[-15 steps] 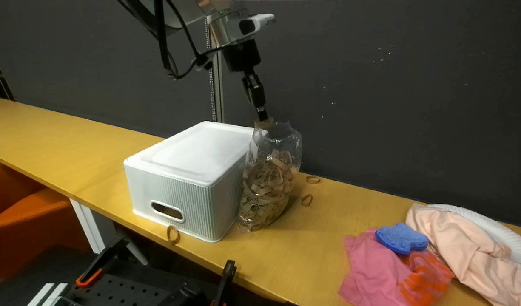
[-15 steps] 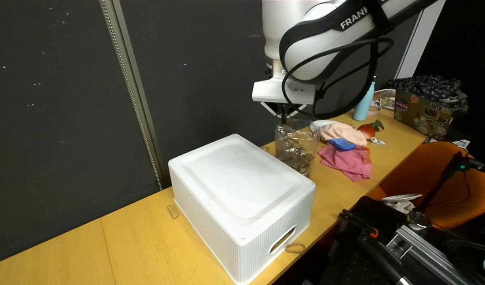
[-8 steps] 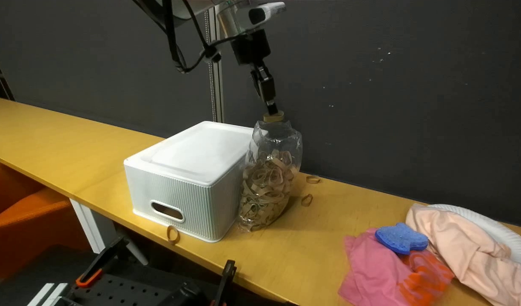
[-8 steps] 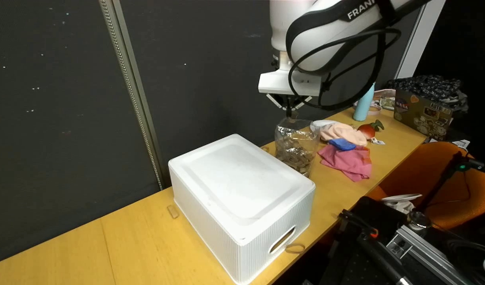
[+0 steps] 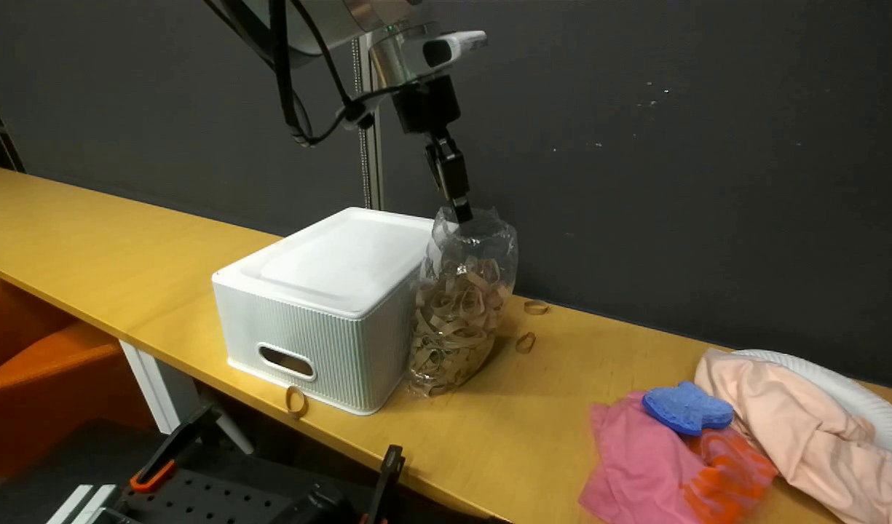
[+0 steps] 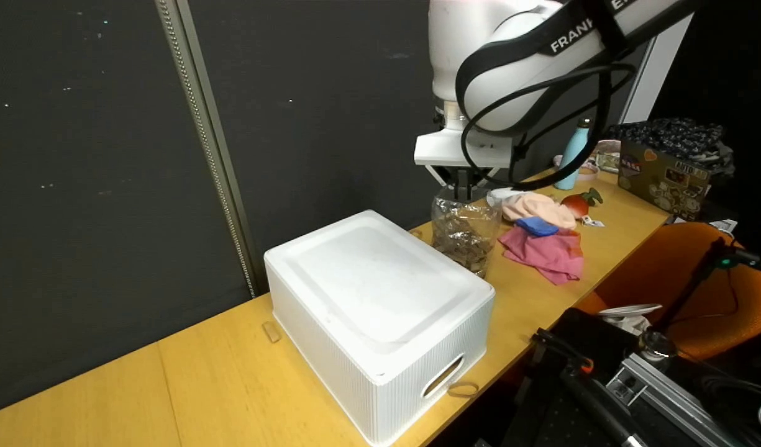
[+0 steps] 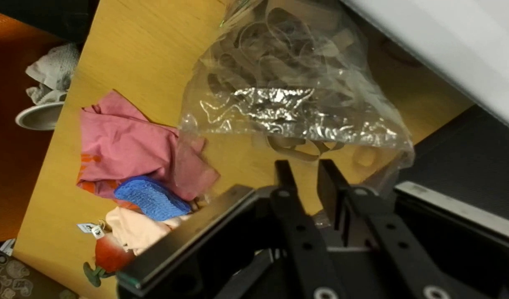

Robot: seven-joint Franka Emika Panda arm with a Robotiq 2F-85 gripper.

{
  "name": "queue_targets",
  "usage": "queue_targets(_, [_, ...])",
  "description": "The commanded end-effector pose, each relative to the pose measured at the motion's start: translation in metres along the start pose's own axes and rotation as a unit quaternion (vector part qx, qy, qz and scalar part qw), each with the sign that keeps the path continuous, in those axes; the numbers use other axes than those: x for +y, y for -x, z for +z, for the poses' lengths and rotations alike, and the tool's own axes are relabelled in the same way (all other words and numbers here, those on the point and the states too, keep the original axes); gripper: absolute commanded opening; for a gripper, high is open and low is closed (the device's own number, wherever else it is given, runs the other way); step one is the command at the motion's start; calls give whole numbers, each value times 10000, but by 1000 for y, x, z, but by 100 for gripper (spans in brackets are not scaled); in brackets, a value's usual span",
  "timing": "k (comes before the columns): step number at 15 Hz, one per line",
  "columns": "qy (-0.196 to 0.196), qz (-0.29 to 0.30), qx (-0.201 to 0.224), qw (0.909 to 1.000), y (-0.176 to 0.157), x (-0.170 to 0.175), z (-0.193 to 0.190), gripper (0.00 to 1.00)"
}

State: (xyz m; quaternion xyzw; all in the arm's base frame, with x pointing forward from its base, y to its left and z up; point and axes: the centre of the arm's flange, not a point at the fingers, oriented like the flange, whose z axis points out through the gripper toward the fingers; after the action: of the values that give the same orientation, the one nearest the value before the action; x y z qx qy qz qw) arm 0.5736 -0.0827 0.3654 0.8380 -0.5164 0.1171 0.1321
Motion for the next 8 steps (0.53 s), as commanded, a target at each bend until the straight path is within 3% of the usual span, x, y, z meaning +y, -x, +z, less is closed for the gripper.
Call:
queue_targets(1, [-51,65,13,10000,-1,18,-10,55])
queue_targets(7, [-346,-540,70,9979,-29,49,-42,98])
queue_targets(8, [-456,-740,64,9962,-37,55,-48,100])
